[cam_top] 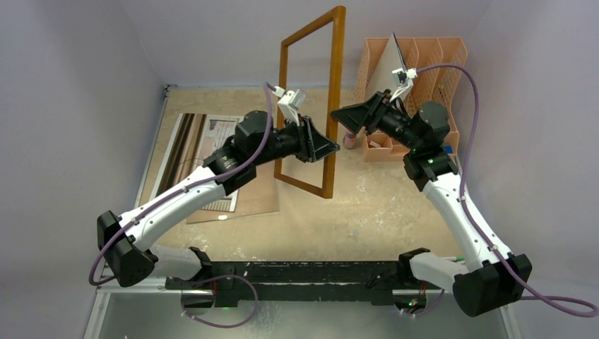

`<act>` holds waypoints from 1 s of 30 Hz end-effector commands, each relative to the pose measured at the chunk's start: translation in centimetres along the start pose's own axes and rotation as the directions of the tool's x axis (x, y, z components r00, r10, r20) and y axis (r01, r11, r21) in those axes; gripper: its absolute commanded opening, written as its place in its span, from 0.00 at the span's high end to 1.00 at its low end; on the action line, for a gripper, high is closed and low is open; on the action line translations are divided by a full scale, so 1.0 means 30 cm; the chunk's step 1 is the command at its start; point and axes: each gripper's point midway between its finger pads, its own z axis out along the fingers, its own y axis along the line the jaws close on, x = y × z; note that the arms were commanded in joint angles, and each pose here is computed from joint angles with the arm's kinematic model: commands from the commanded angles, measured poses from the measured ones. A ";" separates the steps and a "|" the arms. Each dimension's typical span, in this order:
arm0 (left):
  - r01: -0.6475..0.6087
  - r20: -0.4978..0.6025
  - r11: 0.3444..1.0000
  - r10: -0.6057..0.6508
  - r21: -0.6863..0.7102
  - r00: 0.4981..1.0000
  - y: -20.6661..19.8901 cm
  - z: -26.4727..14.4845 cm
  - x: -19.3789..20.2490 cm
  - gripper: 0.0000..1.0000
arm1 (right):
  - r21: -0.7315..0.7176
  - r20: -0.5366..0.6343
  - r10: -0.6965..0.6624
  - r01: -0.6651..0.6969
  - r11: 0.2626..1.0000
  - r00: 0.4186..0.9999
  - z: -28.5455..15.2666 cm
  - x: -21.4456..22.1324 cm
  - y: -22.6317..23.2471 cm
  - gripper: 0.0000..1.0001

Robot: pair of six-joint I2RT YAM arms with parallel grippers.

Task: Put the photo into the frame

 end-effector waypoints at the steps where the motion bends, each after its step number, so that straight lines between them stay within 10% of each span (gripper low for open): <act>1: -0.099 0.149 0.975 0.070 0.197 0.986 -0.179 -0.115 -0.207 1.00 | -0.262 -0.054 -0.026 0.011 0.965 0.998 -0.012 0.008 0.151 0.31; 15: -0.039 0.099 0.935 0.004 0.353 0.995 -0.274 -0.154 -0.192 1.00 | -0.448 -0.051 0.018 -0.039 0.893 0.999 -0.006 -0.035 0.253 0.29; 30: 0.032 0.130 0.957 -0.072 0.287 0.989 -0.212 -0.152 -0.181 0.90 | -0.463 -0.084 0.076 -0.106 0.880 0.994 0.008 -0.014 0.264 0.90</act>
